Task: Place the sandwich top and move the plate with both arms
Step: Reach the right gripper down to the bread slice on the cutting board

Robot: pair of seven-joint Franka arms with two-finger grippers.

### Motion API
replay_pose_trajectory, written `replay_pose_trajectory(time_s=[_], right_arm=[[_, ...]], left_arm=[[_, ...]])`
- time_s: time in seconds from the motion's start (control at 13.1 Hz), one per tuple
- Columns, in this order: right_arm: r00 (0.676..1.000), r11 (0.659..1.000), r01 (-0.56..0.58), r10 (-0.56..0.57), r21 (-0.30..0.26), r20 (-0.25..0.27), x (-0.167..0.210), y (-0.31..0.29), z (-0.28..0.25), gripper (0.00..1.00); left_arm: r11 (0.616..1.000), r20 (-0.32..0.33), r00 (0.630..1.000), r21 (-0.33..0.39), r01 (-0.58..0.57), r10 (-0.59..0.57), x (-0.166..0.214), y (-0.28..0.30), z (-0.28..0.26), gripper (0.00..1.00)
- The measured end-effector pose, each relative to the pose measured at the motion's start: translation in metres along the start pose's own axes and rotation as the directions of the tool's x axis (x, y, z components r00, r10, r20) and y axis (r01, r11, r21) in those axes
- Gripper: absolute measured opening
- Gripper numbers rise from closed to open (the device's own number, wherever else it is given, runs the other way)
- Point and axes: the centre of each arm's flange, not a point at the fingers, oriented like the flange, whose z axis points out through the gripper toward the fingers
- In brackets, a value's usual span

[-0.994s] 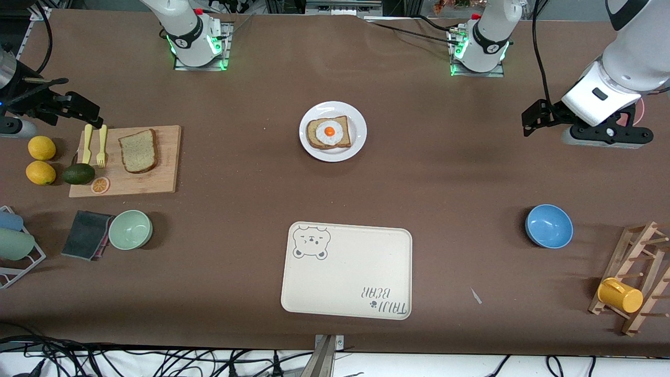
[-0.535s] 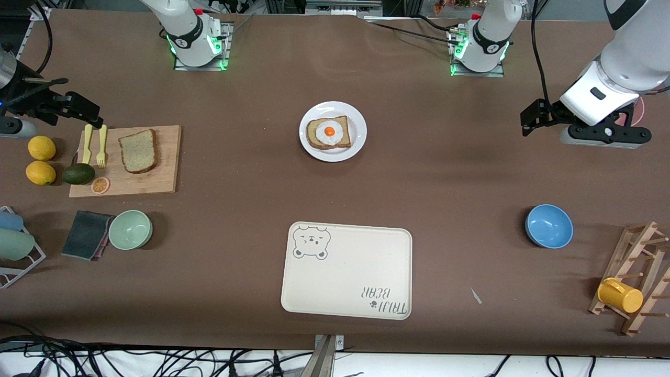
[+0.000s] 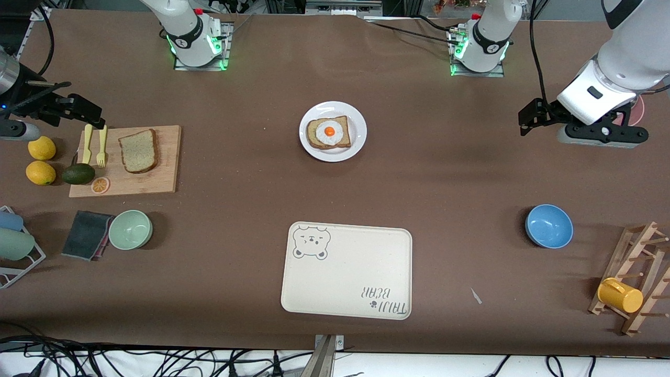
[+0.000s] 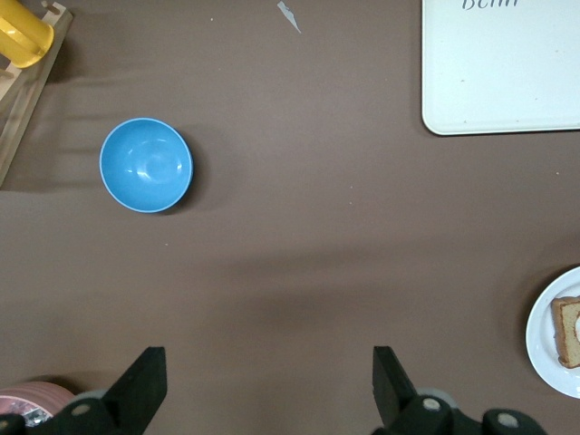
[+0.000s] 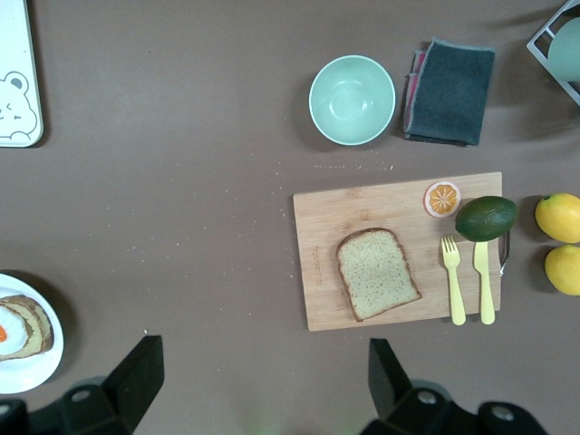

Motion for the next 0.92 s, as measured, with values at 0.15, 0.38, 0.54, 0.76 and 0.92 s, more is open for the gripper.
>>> replay_pose_trajectory(time_s=[0.15,0.38,0.54,0.76,0.92], right_arm=[[1.000,1.000,0.008,-0.008,-0.001,0.006,0.001,-0.004,0.003,1.00],[0.996,0.999,0.043,-0.042,-0.018,0.083,0.011,-0.022,0.035,1.00],[0.983,0.990,0.091,-0.073,-0.103,0.169,0.021,-0.038,0.073,1.00],[0.973,0.971,0.140,-0.099,-0.192,0.208,0.033,-0.045,0.126,1.00],[0.972,0.965,0.155,-0.110,-0.211,0.209,0.032,-0.040,0.159,1.00]], left_arm=[[1.000,0.000,1.000,0.000,0.000,0.000,0.000,0.000,0.000,1.00],[1.000,-0.001,1.000,0.000,0.000,0.000,0.000,0.000,0.000,1.00],[1.000,-0.001,1.000,0.000,0.000,0.000,0.000,0.000,0.000,1.00],[1.000,-0.001,1.000,0.000,0.000,0.000,0.000,0.000,0.000,1.00],[1.000,-0.001,1.000,0.000,0.000,0.000,0.000,0.000,0.000,1.00]])
